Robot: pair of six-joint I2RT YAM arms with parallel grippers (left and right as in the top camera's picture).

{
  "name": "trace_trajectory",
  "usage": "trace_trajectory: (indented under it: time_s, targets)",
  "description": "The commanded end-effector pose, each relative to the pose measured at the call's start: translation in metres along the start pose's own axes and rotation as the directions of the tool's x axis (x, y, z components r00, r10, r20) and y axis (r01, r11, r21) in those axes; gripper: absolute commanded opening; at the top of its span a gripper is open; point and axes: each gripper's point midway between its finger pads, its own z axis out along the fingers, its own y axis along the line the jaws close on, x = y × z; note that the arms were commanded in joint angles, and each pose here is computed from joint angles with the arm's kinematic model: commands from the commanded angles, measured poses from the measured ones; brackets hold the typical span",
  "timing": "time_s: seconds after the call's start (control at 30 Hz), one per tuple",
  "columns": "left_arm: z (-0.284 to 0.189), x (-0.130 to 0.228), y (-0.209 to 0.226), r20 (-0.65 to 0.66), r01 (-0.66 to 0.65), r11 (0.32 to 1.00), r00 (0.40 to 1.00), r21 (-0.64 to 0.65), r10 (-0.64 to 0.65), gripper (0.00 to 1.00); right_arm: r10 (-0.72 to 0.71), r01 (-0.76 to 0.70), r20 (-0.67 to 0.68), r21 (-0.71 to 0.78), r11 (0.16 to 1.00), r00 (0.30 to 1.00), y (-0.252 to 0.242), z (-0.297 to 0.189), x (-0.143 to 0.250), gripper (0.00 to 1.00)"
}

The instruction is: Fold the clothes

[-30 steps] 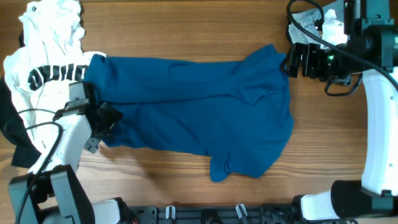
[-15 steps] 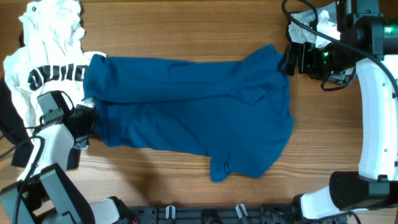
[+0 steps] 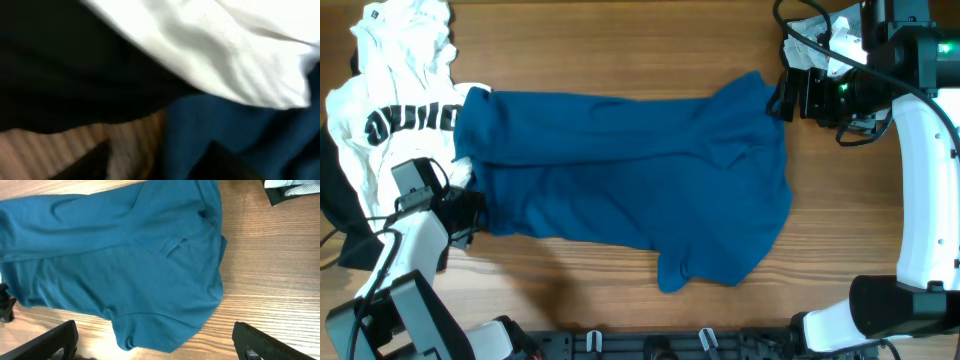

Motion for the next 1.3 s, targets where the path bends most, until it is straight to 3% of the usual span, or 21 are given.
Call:
trace_trajectory:
  time_s: [0.0, 0.4, 0.6, 0.73, 0.9, 0.97, 1.03, 1.13, 1.27]
  targets:
    - [0.008, 0.009, 0.016, -0.011, 0.018, 0.999, 1.0, -0.049, -0.018, 0.37, 0.01, -0.01, -0.013, -0.012, 1.0, 1.0, 0.003, 0.004, 0.0, 0.99]
    - [0.01, -0.021, -0.019, 0.104, 0.004, 0.996, 0.994, 0.092, -0.014, 0.17, 0.01, -0.011, -0.014, -0.012, 1.0, 1.0, 0.003, 0.004, 0.0, 0.98]
    - [0.017, -0.012, -0.017, 0.058, 0.006, 0.996, 0.998, 0.084, -0.011, 0.13, 0.01, -0.01, -0.012, -0.012, 1.0, 1.0, 0.003, 0.004, 0.0, 0.98]
    - [0.018, 0.0, -0.002, 0.01, 0.013, 1.0, 1.0, 0.025, -0.014, 0.13, 0.01, -0.01, -0.008, -0.012, 1.0, 1.0, 0.003, 0.005, -0.001, 0.98]
    - [0.018, 0.007, 0.006, -0.019, 0.016, 1.0, 1.0, -0.011, -0.016, 0.2, 0.008, -0.008, 0.0, -0.014, 1.0, 1.0, 0.003, 0.005, -0.004, 0.98]
    - [0.018, 0.007, 0.006, -0.017, 0.016, 1.0, 1.0, -0.008, -0.016, 0.08, 0.007, -0.007, 0.003, -0.014, 1.0, 1.0, 0.003, 0.005, -0.004, 0.98]
    - [0.018, 0.008, 0.005, -0.023, 0.016, 1.0, 1.0, -0.004, -0.016, 0.04, 0.006, -0.006, 0.004, -0.014, 1.0, 1.0, 0.003, 0.005, -0.005, 0.98]
    - [0.016, 0.012, -0.005, -0.055, 0.005, 0.999, 0.999, 0.047, -0.002, 0.04, 0.006, -0.006, 0.004, -0.014, 1.0, 1.0, 0.003, 0.005, -0.005, 0.98]
    - [-0.002, 0.014, -0.034, -0.072, -0.093, 0.978, 0.992, 0.187, 0.108, 0.04, 0.008, -0.008, -0.001, -0.023, 1.0, 1.0, 0.005, 0.004, -0.003, 0.97]
